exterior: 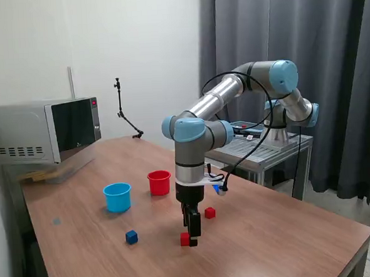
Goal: Place red objects in the red bin, and blue objects in the blue bin.
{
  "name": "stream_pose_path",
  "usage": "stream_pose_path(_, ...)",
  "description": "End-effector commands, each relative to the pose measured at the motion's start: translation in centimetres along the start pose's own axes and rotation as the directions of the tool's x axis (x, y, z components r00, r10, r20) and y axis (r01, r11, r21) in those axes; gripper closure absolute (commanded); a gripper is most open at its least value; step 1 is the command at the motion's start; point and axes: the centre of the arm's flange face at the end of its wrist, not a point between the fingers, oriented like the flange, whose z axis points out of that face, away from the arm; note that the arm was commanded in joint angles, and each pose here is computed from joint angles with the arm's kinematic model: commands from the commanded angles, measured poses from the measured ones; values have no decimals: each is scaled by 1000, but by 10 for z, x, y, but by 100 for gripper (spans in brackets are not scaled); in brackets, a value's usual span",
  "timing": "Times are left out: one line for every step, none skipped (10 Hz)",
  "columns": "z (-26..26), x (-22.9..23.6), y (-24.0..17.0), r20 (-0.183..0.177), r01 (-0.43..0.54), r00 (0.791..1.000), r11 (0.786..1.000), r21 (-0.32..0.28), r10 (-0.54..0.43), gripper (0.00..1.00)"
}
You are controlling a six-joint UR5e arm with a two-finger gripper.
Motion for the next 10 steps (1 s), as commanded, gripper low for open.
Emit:
stream_pose_path(1, -1, 0, -2, -31, 1000, 1000, -2, 31, 0)
stream_pose_path(7, -2, -2, 3, -34, 999, 999, 6, 34, 0)
stream_pose_path(11, -4, -4, 7, -42, 999, 999, 13, 42, 0)
stream_pose_path(9, -3, -2, -7, -41, 999, 999, -12, 41, 0)
stream_pose_path(9, -2, -2, -11, -41, 999, 999, -17, 41, 0)
stream_pose_path(12, -3, -3, -7, -37, 999, 999, -12, 37, 0)
stream_pose_path(14, -4, -4, -6, -35, 999, 999, -11, 35, 0)
stream_pose_path(14, -4, -3, -8, -34, 999, 999, -13, 34, 100)
stream_pose_path(15, -5, -1, -9, -35, 999, 999, -16, 35, 100)
stream_pose_path(15, -6, -1, -3, -35, 999, 999, -22, 35, 100)
